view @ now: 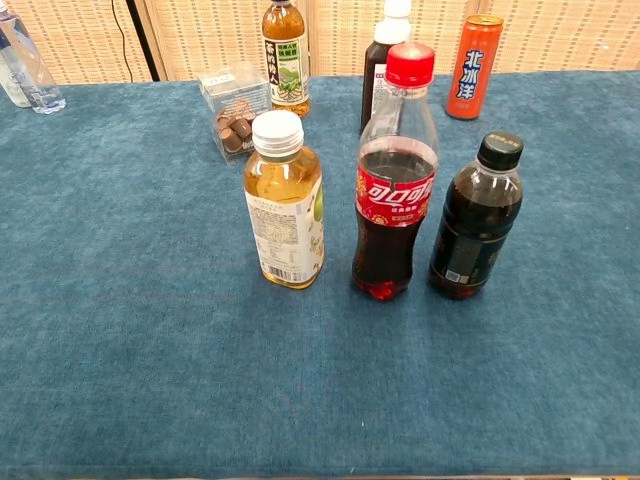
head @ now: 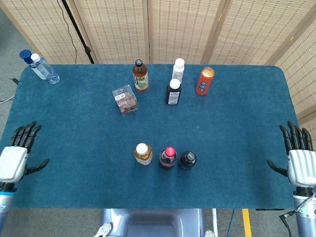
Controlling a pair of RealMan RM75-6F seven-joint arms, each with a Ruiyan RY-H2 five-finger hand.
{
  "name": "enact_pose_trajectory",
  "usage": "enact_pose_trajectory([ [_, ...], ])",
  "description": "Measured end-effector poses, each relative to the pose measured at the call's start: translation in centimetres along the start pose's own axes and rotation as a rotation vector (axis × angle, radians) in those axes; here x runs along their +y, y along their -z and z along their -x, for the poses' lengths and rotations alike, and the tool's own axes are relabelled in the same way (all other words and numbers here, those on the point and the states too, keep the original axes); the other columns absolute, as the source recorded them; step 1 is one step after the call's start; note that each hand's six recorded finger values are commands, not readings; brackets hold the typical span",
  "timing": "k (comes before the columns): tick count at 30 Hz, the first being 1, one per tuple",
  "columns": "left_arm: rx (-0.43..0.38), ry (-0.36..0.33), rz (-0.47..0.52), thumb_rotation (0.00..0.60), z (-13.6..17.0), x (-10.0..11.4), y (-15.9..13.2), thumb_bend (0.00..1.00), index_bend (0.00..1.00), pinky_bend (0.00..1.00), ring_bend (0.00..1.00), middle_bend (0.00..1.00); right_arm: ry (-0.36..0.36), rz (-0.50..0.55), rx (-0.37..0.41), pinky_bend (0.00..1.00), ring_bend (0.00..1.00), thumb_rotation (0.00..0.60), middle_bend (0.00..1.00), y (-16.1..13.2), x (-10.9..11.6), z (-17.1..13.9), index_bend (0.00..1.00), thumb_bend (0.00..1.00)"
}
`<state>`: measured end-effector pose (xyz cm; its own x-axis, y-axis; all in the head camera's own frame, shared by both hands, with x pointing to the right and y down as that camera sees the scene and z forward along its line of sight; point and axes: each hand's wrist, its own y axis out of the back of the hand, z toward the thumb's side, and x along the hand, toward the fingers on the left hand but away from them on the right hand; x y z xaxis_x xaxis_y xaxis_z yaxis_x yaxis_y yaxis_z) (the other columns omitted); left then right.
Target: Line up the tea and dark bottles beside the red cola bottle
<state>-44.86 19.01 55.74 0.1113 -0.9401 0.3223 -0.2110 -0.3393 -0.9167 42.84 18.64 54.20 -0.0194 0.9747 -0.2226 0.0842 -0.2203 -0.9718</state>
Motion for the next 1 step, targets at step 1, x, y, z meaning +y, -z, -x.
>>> enact_pose_trajectory([
  [1, 0.019, -0.012, -0.007, 0.600, 0.49, 0.30, 0.42, 0.18, 0.00, 0.00, 0.00, 0.00, -0.009, -0.009, 0.002, 0.00, 0.00, 0.600, 0.00, 0.01, -0.11, -0.05, 0.00, 0.00],
])
